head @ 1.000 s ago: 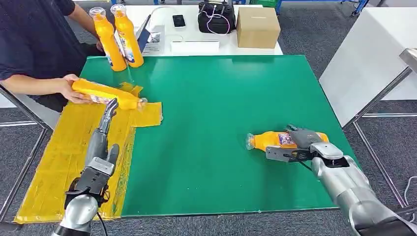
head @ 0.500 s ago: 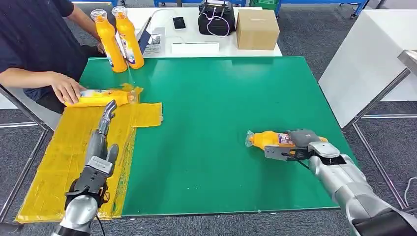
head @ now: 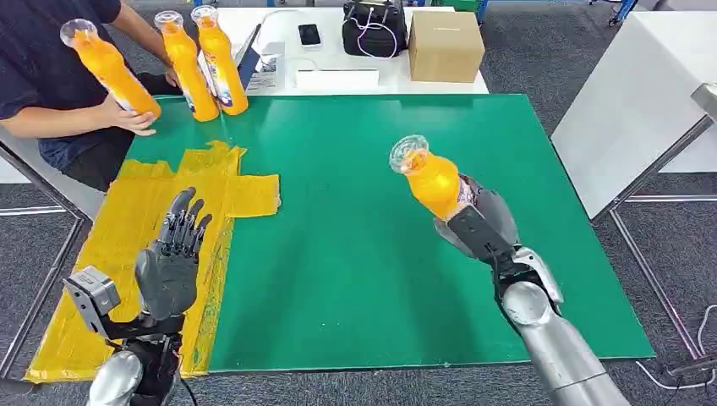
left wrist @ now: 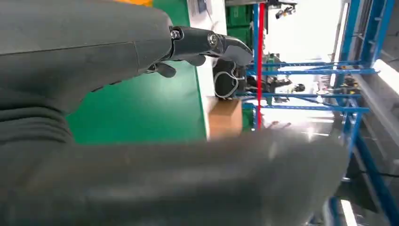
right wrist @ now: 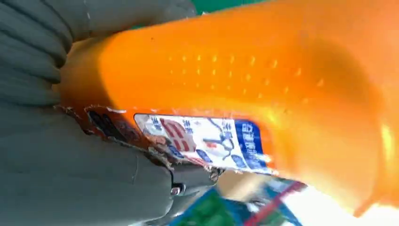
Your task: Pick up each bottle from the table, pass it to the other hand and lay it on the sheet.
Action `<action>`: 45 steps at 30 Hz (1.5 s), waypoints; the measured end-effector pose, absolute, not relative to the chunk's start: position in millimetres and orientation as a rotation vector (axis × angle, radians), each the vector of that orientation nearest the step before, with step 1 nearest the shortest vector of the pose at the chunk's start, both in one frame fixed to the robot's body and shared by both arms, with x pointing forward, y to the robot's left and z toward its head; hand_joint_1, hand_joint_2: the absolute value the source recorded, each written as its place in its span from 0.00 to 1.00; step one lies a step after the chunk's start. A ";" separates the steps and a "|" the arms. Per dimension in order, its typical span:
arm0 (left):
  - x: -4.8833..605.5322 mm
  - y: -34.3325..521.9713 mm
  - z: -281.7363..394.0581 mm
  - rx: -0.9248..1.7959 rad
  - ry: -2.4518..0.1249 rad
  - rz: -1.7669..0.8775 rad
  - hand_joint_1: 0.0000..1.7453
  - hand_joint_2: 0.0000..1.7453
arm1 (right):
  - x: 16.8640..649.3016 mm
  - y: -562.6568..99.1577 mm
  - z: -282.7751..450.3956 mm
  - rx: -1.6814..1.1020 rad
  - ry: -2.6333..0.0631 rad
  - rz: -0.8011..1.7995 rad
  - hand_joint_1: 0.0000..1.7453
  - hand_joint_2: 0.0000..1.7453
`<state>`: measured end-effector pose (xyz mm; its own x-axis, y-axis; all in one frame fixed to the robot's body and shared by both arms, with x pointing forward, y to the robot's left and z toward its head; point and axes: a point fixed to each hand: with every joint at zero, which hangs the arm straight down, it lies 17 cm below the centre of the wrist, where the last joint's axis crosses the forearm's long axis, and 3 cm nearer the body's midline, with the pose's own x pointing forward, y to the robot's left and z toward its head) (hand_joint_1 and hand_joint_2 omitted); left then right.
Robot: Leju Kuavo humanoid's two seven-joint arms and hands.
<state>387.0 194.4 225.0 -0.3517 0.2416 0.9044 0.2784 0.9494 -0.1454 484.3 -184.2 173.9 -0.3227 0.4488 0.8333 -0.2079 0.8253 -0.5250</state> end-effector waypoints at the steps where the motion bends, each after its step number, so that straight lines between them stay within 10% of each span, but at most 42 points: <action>1: 386.7 194.3 225.9 -0.385 -1.948 -0.035 0.00 1.00 | 479.1 -179.2 184.3 -0.170 -1.815 0.661 1.00 1.00; 45: 369.3 160.0 286.0 -0.876 -1.980 0.104 0.00 1.00 | 420.3 10.1 196.3 0.300 -1.774 0.981 1.00 1.00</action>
<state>369.3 160.0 286.0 -0.3069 0.6162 0.7253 0.5366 0.7415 -0.4029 420.3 10.1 196.3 -0.4293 0.2393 0.8709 -0.6100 0.6343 -0.4750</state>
